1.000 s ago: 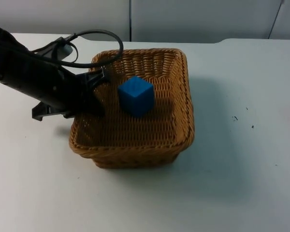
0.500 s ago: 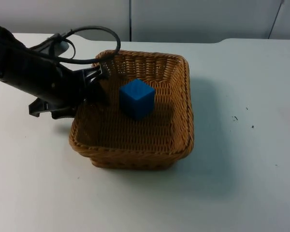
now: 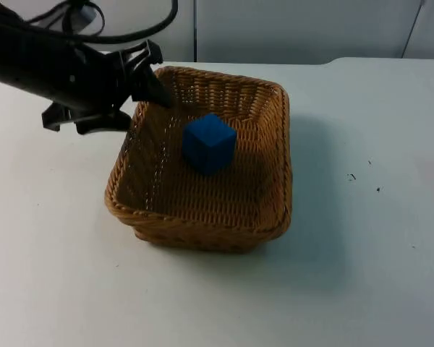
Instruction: Pick up the basket with the left hand and place the blue cube into the basket with the right hand.
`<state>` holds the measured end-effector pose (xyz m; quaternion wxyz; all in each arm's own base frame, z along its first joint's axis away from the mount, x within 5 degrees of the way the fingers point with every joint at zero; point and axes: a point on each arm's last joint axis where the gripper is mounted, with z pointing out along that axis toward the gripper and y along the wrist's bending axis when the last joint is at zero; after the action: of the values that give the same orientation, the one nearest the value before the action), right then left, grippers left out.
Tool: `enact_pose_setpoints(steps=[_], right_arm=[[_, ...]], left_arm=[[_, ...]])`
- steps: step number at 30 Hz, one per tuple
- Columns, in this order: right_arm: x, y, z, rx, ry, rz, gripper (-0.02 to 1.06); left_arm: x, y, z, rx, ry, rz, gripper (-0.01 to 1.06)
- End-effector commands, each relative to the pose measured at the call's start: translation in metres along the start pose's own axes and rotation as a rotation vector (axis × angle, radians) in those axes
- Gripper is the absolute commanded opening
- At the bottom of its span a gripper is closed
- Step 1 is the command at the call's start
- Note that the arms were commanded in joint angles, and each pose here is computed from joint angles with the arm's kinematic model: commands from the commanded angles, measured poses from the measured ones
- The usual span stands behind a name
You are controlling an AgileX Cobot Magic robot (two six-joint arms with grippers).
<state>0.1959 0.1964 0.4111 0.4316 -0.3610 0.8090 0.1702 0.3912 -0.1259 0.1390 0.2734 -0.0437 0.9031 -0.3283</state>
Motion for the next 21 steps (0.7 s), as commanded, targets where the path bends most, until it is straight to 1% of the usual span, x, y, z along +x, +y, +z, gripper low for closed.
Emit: enact_pose_setpoints(steps=[1, 3, 5, 6, 8, 9, 10, 12, 14, 15, 16, 17, 20, 21], right_arm=[[0.000, 0.001, -0.003, 0.001, -0.005, -0.006, 0.81], [0.000, 0.001, -0.003, 0.001, -0.005, -0.006, 0.81], [0.000, 0.000, -0.003, 0.016, -0.006, -0.022, 0.81], [0.000, 0.000, -0.003, 0.016, -0.006, -0.022, 0.81], [0.000, -0.001, -0.003, 0.022, -0.010, -0.027, 0.81], [0.000, -0.001, -0.003, 0.022, -0.010, -0.027, 0.81], [0.000, -0.001, -0.003, 0.022, -0.010, -0.027, 0.81], [0.000, -0.001, -0.003, 0.022, -0.010, -0.027, 0.81], [-0.001, -0.001, -0.005, 0.024, -0.016, -0.029, 0.81], [-0.001, -0.001, -0.008, 0.027, -0.025, -0.033, 0.81], [-0.001, -0.001, -0.008, 0.027, -0.025, -0.033, 0.81], [-0.002, -0.002, -0.012, 0.030, -0.033, -0.034, 0.81], [-0.003, -0.004, -0.026, 0.057, -0.066, -0.056, 0.81], [-0.003, -0.004, -0.026, 0.057, -0.066, -0.056, 0.81]], left_arm=[[-0.008, -0.014, -0.014, 0.022, -0.028, 0.057, 0.65], [-0.013, -0.025, -0.030, 0.025, -0.043, 0.135, 0.65], [-0.021, -0.038, -0.048, 0.023, -0.082, 0.203, 0.65], [-0.021, -0.038, -0.048, 0.023, -0.082, 0.203, 0.65], [-0.028, -0.044, -0.062, -0.011, -0.134, 0.254, 0.65], [-0.030, -0.047, -0.068, -0.020, -0.155, 0.263, 0.65], [-0.032, -0.053, -0.076, -0.013, -0.167, 0.261, 0.65], [-0.032, -0.055, -0.078, -0.011, -0.169, 0.268, 0.65], [-0.033, -0.068, -0.095, 0.025, -0.171, 0.315, 0.65], [-0.033, -0.074, -0.103, 0.035, -0.171, 0.357, 0.65], [-0.033, -0.074, -0.103, 0.035, -0.171, 0.357, 0.65], [-0.032, -0.081, -0.113, 0.041, -0.174, 0.403, 0.65], [-0.029, -0.099, -0.145, 0.052, -0.181, 0.477, 0.65], [-0.029, -0.099, -0.145, 0.052, -0.181, 0.477, 0.65]])
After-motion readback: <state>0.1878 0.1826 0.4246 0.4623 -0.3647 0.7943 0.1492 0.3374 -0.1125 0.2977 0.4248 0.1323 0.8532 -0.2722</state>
